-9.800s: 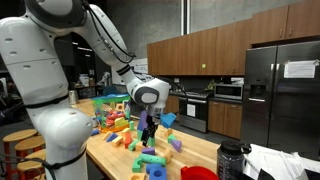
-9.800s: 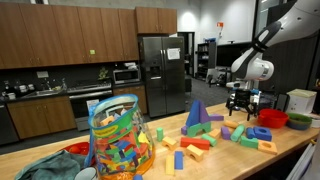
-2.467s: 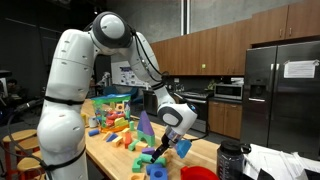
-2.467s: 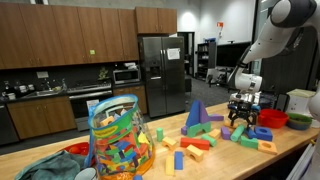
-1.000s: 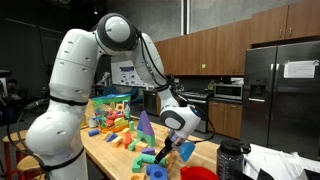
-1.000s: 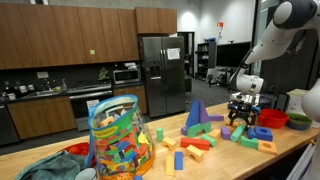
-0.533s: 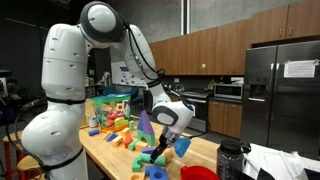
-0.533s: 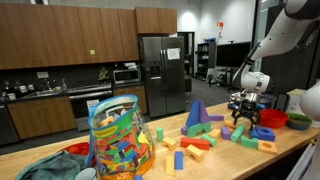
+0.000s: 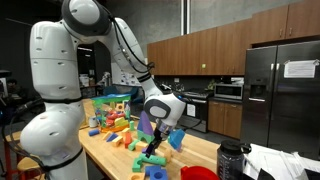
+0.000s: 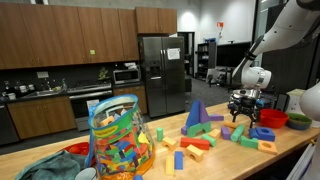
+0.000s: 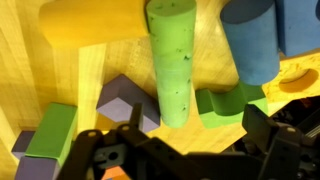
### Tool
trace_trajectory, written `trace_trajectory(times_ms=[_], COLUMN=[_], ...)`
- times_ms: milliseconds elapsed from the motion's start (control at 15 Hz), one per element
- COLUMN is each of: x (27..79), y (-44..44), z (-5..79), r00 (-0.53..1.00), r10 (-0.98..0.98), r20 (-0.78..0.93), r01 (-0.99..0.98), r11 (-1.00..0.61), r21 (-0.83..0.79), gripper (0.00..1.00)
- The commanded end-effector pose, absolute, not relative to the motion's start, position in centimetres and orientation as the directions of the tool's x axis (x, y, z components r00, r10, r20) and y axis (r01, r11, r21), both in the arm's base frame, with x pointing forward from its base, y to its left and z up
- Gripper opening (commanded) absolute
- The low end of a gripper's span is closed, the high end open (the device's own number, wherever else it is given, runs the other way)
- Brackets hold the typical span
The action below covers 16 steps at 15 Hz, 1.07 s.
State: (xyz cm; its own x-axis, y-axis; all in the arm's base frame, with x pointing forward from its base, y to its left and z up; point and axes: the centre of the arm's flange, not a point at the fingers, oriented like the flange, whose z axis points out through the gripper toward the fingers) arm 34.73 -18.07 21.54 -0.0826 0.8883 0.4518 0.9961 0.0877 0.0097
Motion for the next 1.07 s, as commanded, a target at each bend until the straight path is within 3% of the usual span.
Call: trace_trajectory(times_ms=[0, 1000], x=[33.7, 33.4], y=[-18.1, -18.4], z=[21.4, 18.8], r00=[-0.079, 0.003], r10=[0.896, 0.920], r20=[0.437, 0.393], r01=[0.997, 1.000], r11=[0.073, -0.011], r21=[0.030, 0.017], gripper=[1.00, 1.00])
